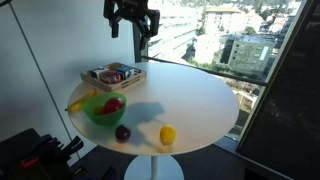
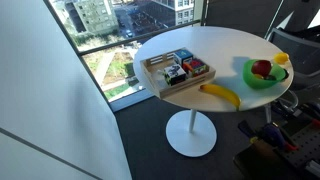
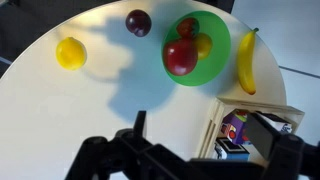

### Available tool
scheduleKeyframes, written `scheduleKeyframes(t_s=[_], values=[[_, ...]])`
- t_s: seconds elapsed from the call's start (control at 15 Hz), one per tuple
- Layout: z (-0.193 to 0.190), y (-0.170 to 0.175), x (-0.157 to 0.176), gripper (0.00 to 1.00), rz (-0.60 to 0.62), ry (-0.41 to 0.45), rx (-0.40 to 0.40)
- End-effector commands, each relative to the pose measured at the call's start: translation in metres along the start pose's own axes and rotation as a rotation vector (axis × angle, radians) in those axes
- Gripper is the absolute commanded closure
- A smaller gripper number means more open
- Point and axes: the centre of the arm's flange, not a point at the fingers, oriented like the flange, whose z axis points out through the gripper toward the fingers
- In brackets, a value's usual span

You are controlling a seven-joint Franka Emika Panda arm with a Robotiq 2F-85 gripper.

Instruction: Pick up the brown round object and put it in the green bowl

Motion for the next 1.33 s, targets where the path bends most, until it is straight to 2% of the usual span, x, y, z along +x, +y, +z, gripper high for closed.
scheduleKeyframes(t_s=[0.0, 0.87, 1.27], values=[[0.0, 0.0, 0.0, 0.0, 0.0, 0.001, -0.001], [-0.001, 0.0, 0.0, 0.0, 0.0, 0.002, -0.001], [0.005, -0.027, 0.013, 0.0, -0.061, -0.022, -0.046]])
